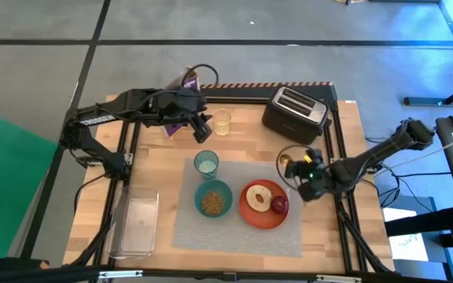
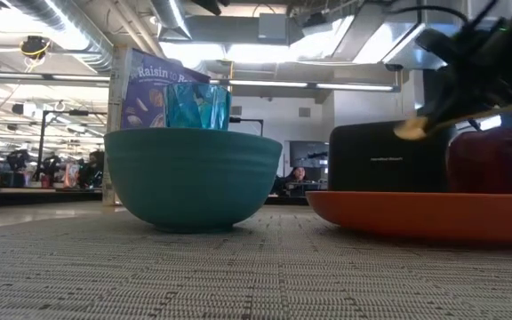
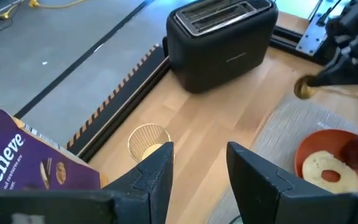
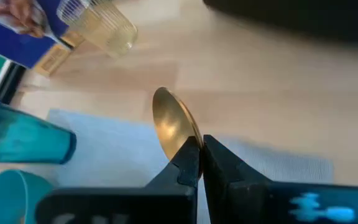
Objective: Arrange a breakfast setting
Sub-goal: Put the gold spoon to the right side of the orange plate on the gray table mat
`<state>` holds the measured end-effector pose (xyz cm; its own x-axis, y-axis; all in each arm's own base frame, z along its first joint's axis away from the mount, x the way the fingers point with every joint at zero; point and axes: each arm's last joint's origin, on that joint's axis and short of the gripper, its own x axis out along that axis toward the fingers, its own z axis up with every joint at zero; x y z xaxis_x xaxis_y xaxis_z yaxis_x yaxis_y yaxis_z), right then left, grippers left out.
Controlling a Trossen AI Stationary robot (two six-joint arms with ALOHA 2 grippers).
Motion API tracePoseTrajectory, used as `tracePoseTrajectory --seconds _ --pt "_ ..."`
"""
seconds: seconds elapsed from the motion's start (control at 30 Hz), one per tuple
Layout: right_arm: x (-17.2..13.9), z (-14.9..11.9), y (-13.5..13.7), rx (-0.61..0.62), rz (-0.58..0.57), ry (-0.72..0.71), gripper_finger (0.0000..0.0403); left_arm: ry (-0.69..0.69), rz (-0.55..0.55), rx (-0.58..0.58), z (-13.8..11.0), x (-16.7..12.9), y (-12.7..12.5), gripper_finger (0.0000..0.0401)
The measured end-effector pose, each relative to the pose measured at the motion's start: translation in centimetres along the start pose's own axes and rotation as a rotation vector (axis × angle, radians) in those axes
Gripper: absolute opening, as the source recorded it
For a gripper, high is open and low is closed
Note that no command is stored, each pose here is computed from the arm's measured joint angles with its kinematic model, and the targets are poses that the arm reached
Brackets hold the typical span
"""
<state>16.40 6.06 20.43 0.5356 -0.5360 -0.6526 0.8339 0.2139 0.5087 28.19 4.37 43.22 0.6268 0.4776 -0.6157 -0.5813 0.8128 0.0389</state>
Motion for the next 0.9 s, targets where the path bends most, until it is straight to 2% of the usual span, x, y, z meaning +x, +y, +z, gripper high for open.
tracePoseTrajectory --seconds 0.17,0.37,0.7,0.9 --pt "-0.2 -2.8 -0.8 0.043 -0.060 0.102 0.0000 0.001 0.001 0.000 0.1 0.4 -0.2 0.0143" --pt "0.3 -5.3 -1.3 -0.005 -0.164 0.207 0.0000 0.001 0.004 -0.003 0.2 0.8 -0.3 0.0143" --pt "1.8 -6.9 -2.4 -0.088 -0.315 0.267 0.0000 0.020 -0.018 -0.014 0.3 1.4 0.0 0.0143" --pt "3.0 -7.1 -3.4 -0.061 -0.326 0.255 0.0000 0.021 -0.018 -0.013 0.2 1.4 0.0 0.0143"
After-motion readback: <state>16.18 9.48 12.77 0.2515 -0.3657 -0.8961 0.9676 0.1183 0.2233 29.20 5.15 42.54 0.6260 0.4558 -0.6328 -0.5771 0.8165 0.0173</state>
